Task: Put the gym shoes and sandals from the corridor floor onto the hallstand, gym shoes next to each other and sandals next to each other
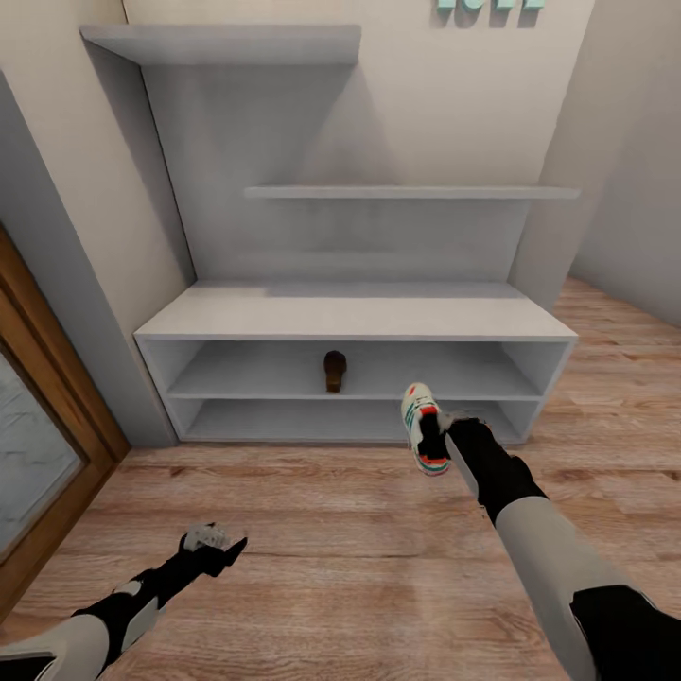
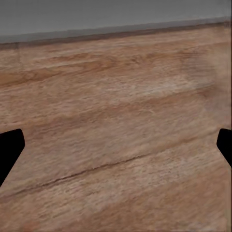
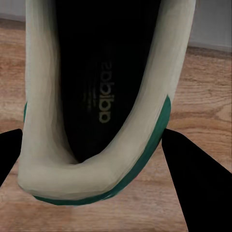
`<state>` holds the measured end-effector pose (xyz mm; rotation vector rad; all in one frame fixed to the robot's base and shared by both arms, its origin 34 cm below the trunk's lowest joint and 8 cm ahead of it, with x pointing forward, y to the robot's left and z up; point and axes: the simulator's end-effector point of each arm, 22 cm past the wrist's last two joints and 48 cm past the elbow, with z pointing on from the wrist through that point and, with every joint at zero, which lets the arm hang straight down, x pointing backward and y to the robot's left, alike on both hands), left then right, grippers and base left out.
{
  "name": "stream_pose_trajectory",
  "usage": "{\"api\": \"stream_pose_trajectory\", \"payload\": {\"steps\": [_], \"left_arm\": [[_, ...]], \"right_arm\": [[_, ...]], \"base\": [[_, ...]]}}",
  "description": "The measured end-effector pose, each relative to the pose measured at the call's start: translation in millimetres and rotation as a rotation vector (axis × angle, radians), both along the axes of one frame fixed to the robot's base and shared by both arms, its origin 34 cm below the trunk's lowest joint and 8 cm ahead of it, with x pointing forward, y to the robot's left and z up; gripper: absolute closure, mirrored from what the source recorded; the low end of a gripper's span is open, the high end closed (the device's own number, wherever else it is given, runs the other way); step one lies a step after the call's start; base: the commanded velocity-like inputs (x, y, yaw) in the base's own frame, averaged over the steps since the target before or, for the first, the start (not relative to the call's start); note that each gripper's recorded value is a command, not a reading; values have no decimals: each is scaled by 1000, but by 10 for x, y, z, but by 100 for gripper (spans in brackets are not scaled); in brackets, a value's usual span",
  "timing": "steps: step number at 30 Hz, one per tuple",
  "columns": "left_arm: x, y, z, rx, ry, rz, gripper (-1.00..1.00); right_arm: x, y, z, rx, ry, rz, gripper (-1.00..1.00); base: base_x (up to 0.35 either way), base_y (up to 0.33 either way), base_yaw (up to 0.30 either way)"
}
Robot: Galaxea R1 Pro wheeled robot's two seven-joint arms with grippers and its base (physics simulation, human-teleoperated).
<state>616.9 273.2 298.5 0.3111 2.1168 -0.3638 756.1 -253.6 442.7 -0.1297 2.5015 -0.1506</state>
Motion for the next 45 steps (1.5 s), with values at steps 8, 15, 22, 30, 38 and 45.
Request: {"api": "stream_pose_trajectory", "payload": {"steps": [8,15,22,30,38,45], "left_arm": [[-321,-297,155,-136,21,-244,-100],[-326,-303,160,-138,20,-247,-100],[-324,-303,160,-139,20,-247,-100],[-325,-303,161,-138,20,-247,-100],[-326,-304,160,-138,20,-248,-100],[-327,-310,159,-139,21,-248,-100]], "right_arm": [[116,267,312,18,45,23,100],[160,331,385,26,36,29,100],[178,371,411,28,31,33,100],[170,379,399,28,35,34,100],[140,502,357,40,47,47,100],[96,549,280,41,67,51,100]], "base": [[67,-63,0],[145,-107,0],[159,-57,0],[190,-7,0],[141,-31,0],[103,-44,0]]}}
